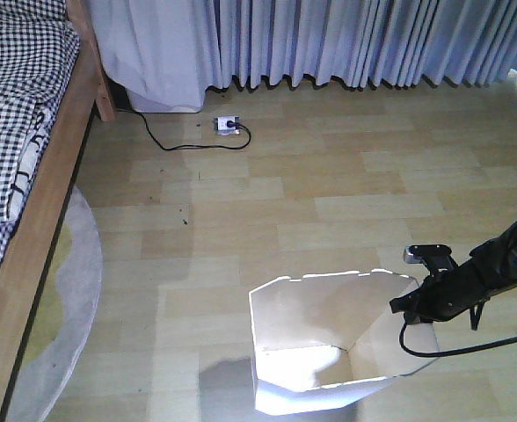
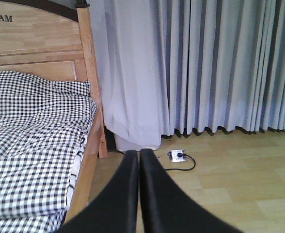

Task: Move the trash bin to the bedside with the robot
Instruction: 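Drive forward toward the curtains, holding the bin with the right gripper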

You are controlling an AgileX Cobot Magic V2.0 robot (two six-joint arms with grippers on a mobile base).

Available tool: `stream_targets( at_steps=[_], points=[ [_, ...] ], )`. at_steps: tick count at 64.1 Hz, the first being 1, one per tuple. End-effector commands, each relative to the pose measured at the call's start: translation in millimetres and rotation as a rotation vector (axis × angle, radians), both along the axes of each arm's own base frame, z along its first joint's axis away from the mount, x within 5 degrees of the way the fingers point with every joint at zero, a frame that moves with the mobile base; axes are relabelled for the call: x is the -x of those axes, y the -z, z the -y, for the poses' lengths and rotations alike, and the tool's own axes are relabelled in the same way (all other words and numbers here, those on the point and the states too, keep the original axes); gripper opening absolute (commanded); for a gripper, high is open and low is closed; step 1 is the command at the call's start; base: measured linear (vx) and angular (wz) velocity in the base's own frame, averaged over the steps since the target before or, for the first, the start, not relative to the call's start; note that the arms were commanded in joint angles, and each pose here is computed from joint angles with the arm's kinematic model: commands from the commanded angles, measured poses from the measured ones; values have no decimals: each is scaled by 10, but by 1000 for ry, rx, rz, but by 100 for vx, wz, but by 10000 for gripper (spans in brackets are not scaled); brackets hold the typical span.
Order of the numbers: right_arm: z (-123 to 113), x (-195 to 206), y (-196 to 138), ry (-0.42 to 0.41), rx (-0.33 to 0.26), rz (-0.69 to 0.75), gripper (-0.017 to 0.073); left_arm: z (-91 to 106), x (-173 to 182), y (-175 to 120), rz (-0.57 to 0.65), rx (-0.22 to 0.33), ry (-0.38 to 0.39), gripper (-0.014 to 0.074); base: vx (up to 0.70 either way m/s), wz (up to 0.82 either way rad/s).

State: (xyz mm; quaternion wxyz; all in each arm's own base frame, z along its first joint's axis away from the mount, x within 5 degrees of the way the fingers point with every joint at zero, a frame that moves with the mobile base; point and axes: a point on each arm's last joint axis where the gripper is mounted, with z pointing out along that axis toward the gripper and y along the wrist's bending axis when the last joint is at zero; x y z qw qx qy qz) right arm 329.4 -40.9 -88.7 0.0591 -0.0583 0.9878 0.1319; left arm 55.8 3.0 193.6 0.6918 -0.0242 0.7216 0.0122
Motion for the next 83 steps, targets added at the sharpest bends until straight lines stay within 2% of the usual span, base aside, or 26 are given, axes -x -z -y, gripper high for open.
stream_targets(
  at_steps=[1,83],
  points=[
    [-73,-151,-311,-1,-127,55,-3,3,14,-139,99,4,3,-6,27,2],
    [-72,-152,-311,0,-126,55,-3,3,14,-139,99,4,3,-6,24,7]
  ],
)
